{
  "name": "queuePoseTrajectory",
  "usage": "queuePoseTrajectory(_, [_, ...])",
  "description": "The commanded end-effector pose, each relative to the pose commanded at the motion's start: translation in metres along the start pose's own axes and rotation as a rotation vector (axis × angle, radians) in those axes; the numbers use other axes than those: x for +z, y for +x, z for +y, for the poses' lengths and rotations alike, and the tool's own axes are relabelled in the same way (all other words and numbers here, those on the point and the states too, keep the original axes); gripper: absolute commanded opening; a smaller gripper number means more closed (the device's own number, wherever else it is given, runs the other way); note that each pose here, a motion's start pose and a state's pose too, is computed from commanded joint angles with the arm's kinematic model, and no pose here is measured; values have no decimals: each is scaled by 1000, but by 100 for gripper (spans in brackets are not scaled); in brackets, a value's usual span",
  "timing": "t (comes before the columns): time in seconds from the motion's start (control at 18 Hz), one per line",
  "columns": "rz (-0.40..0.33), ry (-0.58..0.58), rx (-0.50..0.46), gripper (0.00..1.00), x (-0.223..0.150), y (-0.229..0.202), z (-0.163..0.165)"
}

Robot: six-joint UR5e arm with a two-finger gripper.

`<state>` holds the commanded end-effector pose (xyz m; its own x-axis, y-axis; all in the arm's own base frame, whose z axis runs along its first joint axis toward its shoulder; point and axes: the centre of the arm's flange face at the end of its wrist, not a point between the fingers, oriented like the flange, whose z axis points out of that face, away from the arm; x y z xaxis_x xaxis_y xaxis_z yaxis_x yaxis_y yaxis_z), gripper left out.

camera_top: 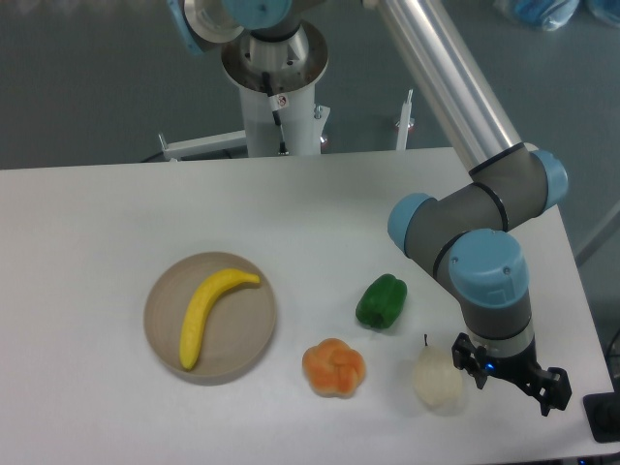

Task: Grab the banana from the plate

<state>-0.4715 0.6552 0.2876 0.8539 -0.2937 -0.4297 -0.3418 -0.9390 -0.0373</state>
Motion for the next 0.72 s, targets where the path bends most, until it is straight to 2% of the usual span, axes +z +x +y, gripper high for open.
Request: queuePoseTrajectory(0.72, [4,-3,-20,100,-18,10,2])
